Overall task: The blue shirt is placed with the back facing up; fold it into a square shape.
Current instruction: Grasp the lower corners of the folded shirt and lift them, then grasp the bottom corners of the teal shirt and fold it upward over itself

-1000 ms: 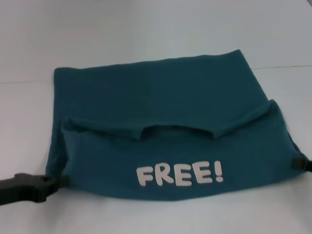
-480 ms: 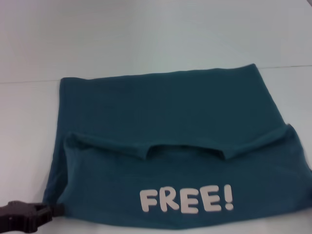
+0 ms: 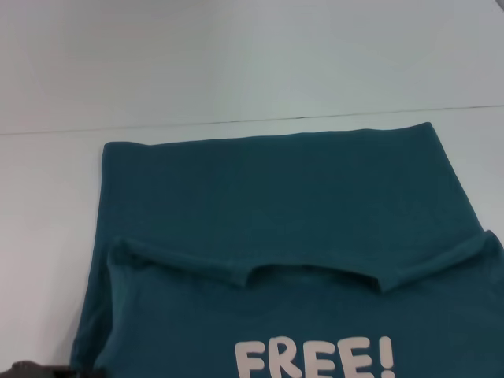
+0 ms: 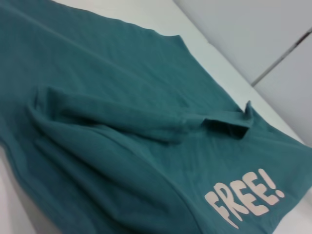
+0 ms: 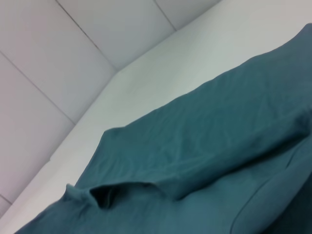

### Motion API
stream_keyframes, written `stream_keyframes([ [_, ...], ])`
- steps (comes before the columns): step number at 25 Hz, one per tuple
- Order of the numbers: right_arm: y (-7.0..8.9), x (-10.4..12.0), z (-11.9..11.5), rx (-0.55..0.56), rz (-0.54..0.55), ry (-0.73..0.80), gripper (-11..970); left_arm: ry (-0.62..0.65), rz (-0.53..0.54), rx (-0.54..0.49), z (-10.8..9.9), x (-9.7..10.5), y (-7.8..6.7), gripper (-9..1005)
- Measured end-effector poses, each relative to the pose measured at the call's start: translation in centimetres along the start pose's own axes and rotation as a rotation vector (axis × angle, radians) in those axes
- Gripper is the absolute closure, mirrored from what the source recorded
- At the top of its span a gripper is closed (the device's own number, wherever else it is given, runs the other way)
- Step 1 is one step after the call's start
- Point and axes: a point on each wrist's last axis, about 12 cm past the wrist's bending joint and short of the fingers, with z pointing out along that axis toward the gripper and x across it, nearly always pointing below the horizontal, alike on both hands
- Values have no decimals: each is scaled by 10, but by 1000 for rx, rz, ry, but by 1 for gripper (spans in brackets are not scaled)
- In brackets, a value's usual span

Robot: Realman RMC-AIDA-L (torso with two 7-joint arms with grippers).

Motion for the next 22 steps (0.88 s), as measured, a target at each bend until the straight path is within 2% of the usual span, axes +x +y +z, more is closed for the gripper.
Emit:
stream_keyframes([
  [7,4,9,-15,8,11,-30,917,-18,-21,26,-7,13,-5,969],
  [11,3,10,-16,17,8,-26,916,-21,-26,26,-8,17,-5,969],
  [17,-1,-2,-8,17,-10,-50,916,-28,10,21,-3,-6,0,969],
  [22,-8,-30,3,23,-36,-123,916,-60,43,-17,-1,-36,10,969],
])
